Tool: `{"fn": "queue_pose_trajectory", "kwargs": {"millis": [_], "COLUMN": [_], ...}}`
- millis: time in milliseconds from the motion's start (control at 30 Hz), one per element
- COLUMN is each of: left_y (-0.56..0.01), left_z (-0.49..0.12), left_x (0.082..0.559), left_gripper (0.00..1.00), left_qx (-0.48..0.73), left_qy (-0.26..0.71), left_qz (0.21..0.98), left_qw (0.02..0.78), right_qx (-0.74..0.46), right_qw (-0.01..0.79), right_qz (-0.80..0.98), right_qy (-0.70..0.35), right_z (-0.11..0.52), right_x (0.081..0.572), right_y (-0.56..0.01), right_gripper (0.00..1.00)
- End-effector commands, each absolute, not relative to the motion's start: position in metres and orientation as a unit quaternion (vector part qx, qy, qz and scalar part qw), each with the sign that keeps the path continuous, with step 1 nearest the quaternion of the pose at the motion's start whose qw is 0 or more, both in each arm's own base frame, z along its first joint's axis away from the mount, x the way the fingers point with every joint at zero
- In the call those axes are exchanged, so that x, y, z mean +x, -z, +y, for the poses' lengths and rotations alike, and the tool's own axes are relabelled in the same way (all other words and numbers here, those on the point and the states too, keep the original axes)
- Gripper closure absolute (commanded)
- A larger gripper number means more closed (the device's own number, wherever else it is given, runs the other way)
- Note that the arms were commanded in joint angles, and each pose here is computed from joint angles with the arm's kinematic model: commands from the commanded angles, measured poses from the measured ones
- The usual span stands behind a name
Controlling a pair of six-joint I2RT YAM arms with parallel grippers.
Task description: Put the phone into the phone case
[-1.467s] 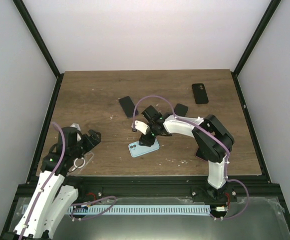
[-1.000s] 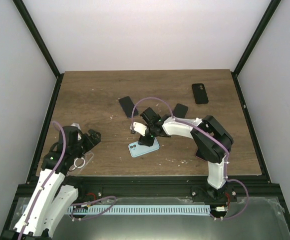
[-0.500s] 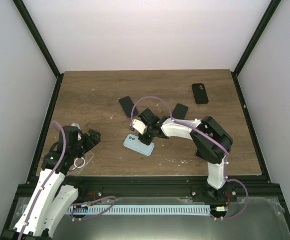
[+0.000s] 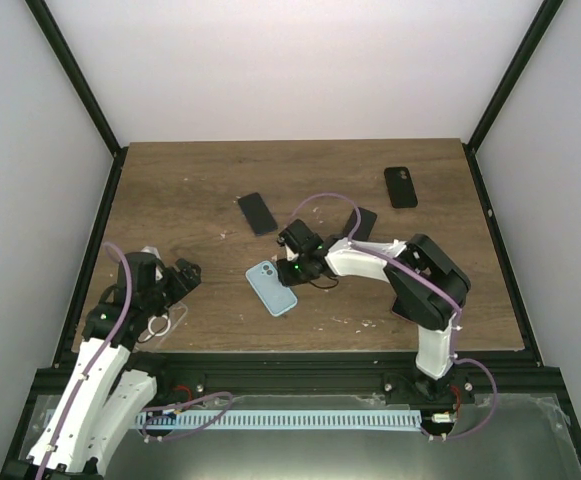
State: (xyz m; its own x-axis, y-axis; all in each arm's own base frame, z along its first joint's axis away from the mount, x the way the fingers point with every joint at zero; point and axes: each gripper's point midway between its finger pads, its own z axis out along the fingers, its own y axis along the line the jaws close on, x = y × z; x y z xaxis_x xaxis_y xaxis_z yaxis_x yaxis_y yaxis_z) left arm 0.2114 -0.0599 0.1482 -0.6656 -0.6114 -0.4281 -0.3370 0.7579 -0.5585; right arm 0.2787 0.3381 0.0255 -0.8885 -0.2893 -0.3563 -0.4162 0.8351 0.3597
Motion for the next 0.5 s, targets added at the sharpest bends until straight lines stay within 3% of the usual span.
{"fn": "queue_pose_trajectory", "kwargs": {"millis": [0, 67, 333, 467], "left_y": [-0.159, -0.160, -0.170, -0.173], "left_z": [-0.059, -0.059, -0.060, -0.060], "left_x": [0.214, 0.213, 0.214, 0.215], "left_gripper": [0.06, 0.06, 0.05, 0.05], "left_qx": [-0.262, -0.260, -0.246, -0.241], "left_qy": [0.225, 0.225, 0.230, 0.227], "left_qz": [0.881, 0.880, 0.878, 0.879], "left_qw": [0.323, 0.327, 0.339, 0.342], "right_qx": [-0.121, -0.120, -0.075, -0.077], "right_qw": [0.155, 0.174, 0.216, 0.265], "right_qz": [0.956, 0.953, 0.958, 0.956], "right_qy": [-0.220, -0.216, -0.171, -0.101], "right_z": [0.331, 0.326, 0.273, 0.230], "right_x": [0.279, 0.283, 0.303, 0.346], "right_y": [-0.045, -0.060, -0.091, -0.101], "right_gripper": [0.73, 0.59, 0.20, 0.12]}}
